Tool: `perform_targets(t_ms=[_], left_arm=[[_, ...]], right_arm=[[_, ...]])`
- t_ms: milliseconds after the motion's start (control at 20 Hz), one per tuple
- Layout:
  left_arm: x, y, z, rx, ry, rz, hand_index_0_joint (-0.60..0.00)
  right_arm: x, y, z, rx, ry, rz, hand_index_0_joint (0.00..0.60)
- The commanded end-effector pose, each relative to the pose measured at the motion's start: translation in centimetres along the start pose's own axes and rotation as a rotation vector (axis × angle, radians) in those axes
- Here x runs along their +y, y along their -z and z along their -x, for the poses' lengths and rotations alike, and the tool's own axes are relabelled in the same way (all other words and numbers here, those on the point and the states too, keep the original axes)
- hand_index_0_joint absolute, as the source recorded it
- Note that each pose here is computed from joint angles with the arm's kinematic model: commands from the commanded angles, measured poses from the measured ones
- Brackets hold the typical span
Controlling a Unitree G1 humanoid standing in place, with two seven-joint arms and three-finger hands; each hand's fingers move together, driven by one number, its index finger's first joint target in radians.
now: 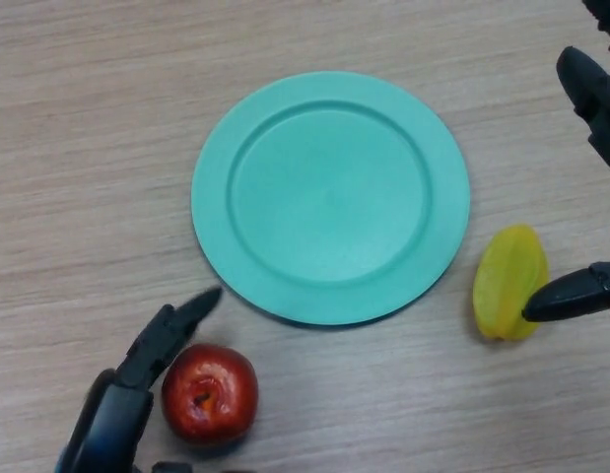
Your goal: Pick up the red apple and place it on the plate
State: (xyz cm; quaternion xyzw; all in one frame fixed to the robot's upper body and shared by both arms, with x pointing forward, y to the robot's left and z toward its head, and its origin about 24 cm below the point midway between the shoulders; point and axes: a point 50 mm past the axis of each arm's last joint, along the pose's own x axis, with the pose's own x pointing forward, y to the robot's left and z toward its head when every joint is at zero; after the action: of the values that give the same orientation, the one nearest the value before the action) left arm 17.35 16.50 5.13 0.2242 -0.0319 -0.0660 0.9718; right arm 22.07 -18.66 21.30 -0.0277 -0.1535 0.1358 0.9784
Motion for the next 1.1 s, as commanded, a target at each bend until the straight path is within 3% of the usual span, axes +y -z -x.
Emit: perform_targets(t_ms=[50, 200, 250, 300, 350, 500, 600, 700, 800, 950, 1050, 1100], left_arm=[[1.4, -2.3, 0.1, -0.097, -0.077, 0.039, -0.6], [1.3, -4.7, -0.2, -0.108, -0.021, 0.026, -0.6], [1.4, -5.4, -0.4, -0.137, -0.017, 0.014, -0.6], [1.6, -7.2, -0.9, -0.238, -0.028, -0.011, -0.6], [1.6, -7.8, -1.3, -0.261, -0.029, -0.021, -0.6], [1.8, -10.3, -4.8, -0.319, -0.021, -0.068, -0.6], [1.2, -10.9, -7.2, -0.309, 0.054, -0.06, -0.6], [0.9, -11.4, -9.7, -0.315, 0.076, -0.033, -0.6], [0.7, -11.4, -11.4, -0.317, 0.085, 0.016, -0.6], [0.1, -10.6, -12.8, -0.334, 0.134, -0.026, -0.6], [0.0, -10.4, -13.1, -0.347, 0.137, -0.032, -0.4], [0.0, -10.2, -13.2, -0.352, 0.135, -0.037, -0.251]], right_arm=[[-1.0, -3.4, 0.7, -0.21, 0.037, 0.071, 0.0], [-1.5, -3.5, 0.8, -0.209, 0.056, 0.074, 0.0], [-1.6, -3.5, 0.9, -0.208, 0.059, 0.075, 0.0], [-1.7, -3.5, 1.0, -0.209, 0.066, 0.079, 0.0], [-1.8, -3.6, 1.1, -0.209, 0.068, 0.083, 0.0], [-1.9, -4.0, 1.3, -0.225, 0.076, 0.097, 0.0], [-1.9, -4.0, 1.4, -0.227, 0.079, 0.098, 0.0], [-1.9, -4.2, 1.5, -0.236, 0.084, 0.106, 0.0], [-2.1, -4.5, 1.8, -0.236, 0.093, 0.09, 0.0], [-2.6, -4.7, 2.1, -0.244, 0.106, 0.091, 0.0], [-2.7, -4.7, 2.2, -0.245, 0.107, 0.09, 0.0], [-2.8, -4.6, 2.2, -0.246, 0.109, 0.09, 0.0]])
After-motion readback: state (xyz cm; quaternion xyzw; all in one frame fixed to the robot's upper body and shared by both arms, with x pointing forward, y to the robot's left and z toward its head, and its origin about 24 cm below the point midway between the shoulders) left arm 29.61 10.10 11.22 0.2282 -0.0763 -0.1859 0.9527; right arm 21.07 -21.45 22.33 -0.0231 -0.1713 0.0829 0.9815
